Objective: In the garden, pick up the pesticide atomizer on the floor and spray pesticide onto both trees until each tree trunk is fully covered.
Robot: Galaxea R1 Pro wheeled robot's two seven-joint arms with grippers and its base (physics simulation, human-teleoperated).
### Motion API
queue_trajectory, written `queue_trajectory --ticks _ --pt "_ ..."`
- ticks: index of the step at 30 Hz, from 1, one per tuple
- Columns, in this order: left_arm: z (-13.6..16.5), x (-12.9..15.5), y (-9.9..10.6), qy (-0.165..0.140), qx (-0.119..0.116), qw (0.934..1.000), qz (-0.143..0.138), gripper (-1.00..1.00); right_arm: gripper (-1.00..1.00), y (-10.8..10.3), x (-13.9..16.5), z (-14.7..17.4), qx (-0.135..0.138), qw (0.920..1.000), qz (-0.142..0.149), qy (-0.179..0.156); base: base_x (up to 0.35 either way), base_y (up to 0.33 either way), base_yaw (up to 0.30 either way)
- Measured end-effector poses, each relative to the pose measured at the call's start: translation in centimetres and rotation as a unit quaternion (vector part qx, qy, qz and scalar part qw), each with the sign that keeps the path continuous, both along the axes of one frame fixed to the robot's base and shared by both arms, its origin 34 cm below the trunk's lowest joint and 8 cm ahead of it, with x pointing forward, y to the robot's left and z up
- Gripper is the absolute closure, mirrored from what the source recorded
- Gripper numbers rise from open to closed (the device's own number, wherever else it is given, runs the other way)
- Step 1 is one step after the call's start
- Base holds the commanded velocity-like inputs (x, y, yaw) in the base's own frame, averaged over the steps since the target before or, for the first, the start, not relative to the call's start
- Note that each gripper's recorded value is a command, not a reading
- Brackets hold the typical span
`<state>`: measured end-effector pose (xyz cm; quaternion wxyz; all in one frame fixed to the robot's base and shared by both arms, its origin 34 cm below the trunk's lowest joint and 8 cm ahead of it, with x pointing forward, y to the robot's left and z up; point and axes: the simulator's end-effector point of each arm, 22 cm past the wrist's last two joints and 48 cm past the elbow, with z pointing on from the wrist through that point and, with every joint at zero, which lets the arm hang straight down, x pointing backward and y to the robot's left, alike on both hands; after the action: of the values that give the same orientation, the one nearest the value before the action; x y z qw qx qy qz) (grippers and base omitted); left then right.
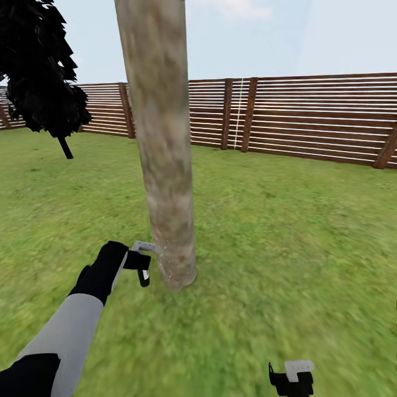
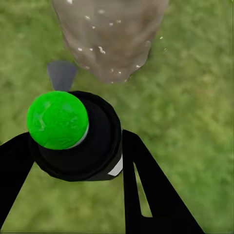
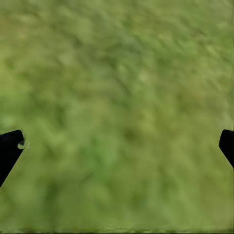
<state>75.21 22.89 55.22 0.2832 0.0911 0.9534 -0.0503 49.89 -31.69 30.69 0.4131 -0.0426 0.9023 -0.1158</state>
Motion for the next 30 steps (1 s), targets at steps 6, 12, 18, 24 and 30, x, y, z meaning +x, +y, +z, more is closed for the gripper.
queue_trajectory --ticks 6,12,18,24,30 --pt "0.63 0.29 -1.0 -0.008 0.009 0.9998 -0.015 1.0 -1.0 -0.11 -0.02 0.0 -0.001 1.0 0.0 0.0 -0.073 -0.006 0.007" --pt "0.81 0.23 -0.66 -0.005 0.012 0.9998 -0.012 1.0 -1.0 -0.06 -0.02 -0.01 0.0 1.0 0.0 0.0 0.068 -0.238 0.0" --pt "0.47 0.0 -0.43 -0.003 0.014 0.9998 -0.011 1.0 -1.0 0.01 -0.06 -0.04 0.0 1.0 0.0 0.001 0.009 -0.271 0.0" --pt "0.46 0.01 -0.45 -0.003 0.015 0.9998 -0.01 1.0 -1.0 0.01 -0.06 -0.04 0.0 1.0 0.0 0.001 0.0 -0.274 0.0" --pt "0.47 0.03 -0.42 -0.004 0.016 0.9998 -0.01 1.0 -1.0 0.01 -0.06 -0.04 0.0 1.0 0.0 0.001 0.0 -0.274 0.132"
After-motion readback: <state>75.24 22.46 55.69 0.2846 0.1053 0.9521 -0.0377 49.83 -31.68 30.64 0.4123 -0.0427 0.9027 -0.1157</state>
